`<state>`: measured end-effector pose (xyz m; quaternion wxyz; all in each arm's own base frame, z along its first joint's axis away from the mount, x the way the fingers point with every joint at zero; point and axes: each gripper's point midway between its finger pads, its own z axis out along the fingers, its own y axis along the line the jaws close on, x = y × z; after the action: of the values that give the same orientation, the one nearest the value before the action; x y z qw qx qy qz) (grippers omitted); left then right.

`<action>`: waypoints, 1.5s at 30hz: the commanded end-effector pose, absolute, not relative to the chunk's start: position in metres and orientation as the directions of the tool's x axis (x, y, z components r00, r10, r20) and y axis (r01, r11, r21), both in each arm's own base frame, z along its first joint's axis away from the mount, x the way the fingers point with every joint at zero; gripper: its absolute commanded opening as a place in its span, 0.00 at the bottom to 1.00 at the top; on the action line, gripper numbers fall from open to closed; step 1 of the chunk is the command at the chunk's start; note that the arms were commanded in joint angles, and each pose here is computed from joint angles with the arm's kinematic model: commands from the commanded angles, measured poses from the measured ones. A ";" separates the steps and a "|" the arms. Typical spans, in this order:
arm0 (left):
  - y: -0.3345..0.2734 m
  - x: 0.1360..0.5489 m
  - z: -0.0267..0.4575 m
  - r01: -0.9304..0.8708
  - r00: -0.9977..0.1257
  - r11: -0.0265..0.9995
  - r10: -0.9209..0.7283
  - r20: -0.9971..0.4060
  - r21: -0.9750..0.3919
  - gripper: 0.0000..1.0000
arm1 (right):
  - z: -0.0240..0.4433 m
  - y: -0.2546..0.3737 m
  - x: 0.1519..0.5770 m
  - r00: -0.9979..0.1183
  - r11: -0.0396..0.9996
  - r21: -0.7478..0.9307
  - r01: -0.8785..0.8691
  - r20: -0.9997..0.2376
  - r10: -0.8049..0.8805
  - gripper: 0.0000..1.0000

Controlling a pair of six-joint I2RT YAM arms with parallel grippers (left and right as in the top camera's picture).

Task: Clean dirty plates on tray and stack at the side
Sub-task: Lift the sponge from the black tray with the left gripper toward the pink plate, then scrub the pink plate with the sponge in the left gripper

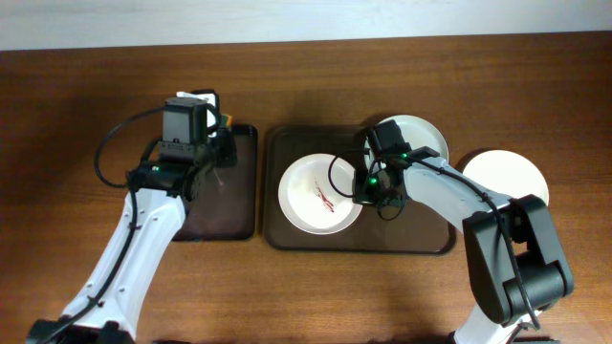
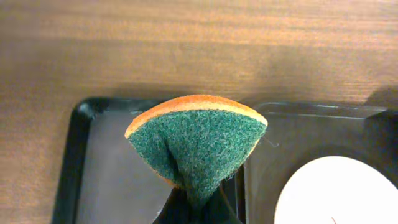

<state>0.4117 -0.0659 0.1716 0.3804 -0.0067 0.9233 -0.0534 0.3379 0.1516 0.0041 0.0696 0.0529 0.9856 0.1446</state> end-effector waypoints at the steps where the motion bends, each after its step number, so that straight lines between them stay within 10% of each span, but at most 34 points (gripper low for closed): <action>1: -0.065 0.417 0.211 0.083 -0.620 0.995 0.009 -0.785 -0.054 0.00 | -0.002 0.141 0.333 -0.986 0.969 0.231 0.083 -0.123 0.113 0.06; 14: -0.065 0.417 0.235 0.098 -0.560 0.994 0.020 -0.828 -0.042 0.00 | -0.002 0.141 0.333 -0.986 0.969 0.231 0.083 -0.123 0.113 0.06; 31: -0.099 0.376 0.038 0.180 -0.922 0.977 0.127 -0.366 -0.114 0.00 | -0.003 0.140 0.330 -0.987 0.970 0.226 0.085 -0.113 0.113 0.05; 45: -0.132 0.368 0.027 0.256 -0.913 0.960 0.204 -0.352 -0.109 0.00 | -0.003 0.140 0.330 -0.987 0.970 0.226 0.085 -0.112 0.113 0.05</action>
<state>0.3709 -0.1272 0.0329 0.1780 0.1078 0.9755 -0.0710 0.3357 0.1503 0.0043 0.0663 0.0521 0.9864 0.1413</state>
